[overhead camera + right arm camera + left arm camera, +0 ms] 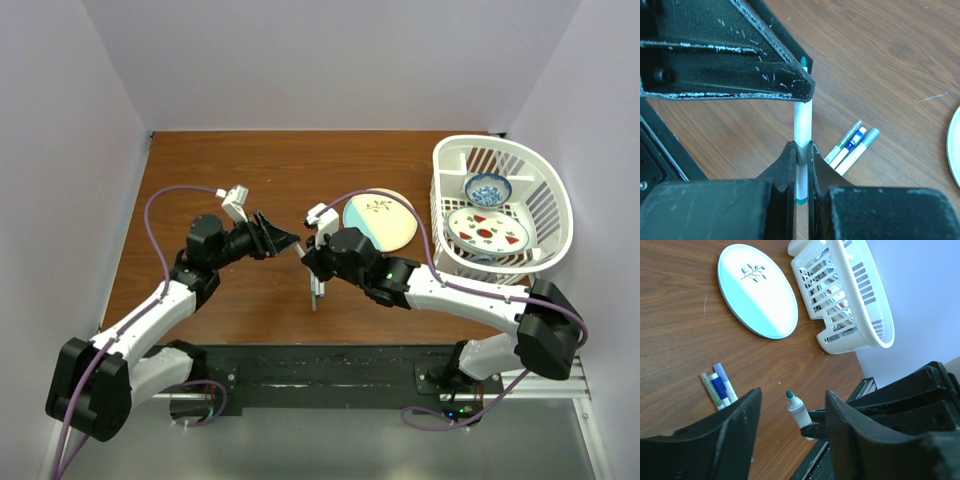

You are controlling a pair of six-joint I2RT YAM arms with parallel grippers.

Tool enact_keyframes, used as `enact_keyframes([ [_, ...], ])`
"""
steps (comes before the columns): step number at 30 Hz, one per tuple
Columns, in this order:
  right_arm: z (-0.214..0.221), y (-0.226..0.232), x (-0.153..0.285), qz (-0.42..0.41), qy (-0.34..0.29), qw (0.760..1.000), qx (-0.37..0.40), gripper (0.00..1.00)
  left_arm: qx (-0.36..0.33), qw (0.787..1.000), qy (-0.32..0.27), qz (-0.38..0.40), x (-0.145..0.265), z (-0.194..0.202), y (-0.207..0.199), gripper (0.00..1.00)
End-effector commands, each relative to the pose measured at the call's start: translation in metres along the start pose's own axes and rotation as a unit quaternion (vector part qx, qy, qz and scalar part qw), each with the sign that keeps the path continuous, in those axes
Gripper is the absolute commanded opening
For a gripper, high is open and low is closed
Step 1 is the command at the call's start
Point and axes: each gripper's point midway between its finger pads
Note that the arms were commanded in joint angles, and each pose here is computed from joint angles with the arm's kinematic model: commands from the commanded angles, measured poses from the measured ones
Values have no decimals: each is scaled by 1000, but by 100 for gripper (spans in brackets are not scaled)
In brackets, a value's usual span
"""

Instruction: Insert the pens into the pen caps

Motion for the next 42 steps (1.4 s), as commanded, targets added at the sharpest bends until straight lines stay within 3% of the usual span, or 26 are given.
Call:
enact_keyframes([
  [1,-34,6,0,4,-48,999,-26,0,-26,1000,-6,9,-5,2,-2,53],
  [10,-34,7,-1,5,-46,998,-34,0,-24,998,15,54,-13,9,-22,0],
  [15,-32,13,2,-13,-35,999,-31,39,-39,997,6,61,-8,-1,-33,0],
  [20,-25,14,-3,-17,-20,999,-29,47,-37,996,5,79,-6,-5,-44,0],
  [24,-16,13,-7,-15,-4,999,-28,39,-38,996,5,86,-4,-7,-49,0],
  [27,-12,13,-8,-19,-1,999,-29,17,-41,996,5,84,-3,-9,-51,0],
  [28,-12,14,-8,-22,0,999,-29,0,-43,996,3,84,-3,-11,-52,0],
  [30,-9,17,-7,-33,5,999,-28,0,-47,996,0,77,-1,-14,-52,0],
  [31,-7,17,-7,-34,7,999,-29,0,-50,996,-9,69,-1,-22,-55,4],
  [32,-9,17,-4,-35,3,999,-32,0,-59,997,-18,52,1,-28,-53,27],
  [34,-9,14,-2,-30,-6,999,-39,0,-49,998,-39,-24,3,-44,-36,51],
  [35,-11,13,0,-26,-11,999,-44,0,-40,997,-50,-52,6,-50,-31,70],
  [36,-15,8,3,-14,-19,999,-46,0,-14,988,-52,-143,14,-48,1,77],
  [38,-17,3,7,-1,-22,999,-50,0,16,967,-67,-246,27,-59,27,84],
  [40,-19,-1,11,10,-27,998,-55,0,28,949,-82,-304,36,-74,36,86],
  [41,-19,-1,13,12,-25,998,-59,0,67,927,-69,-362,45,-63,56,83],
  [42,-20,-2,14,14,-27,998,-62,0,77,904,-91,-410,55,-70,71,81],
])
Point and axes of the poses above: each gripper's point midway between its finger pads, its own x axis back along the fingers, its own y axis along the line the jaws close on, z = x × y, and after that the axes turned 4 degrees about -x, right-handed
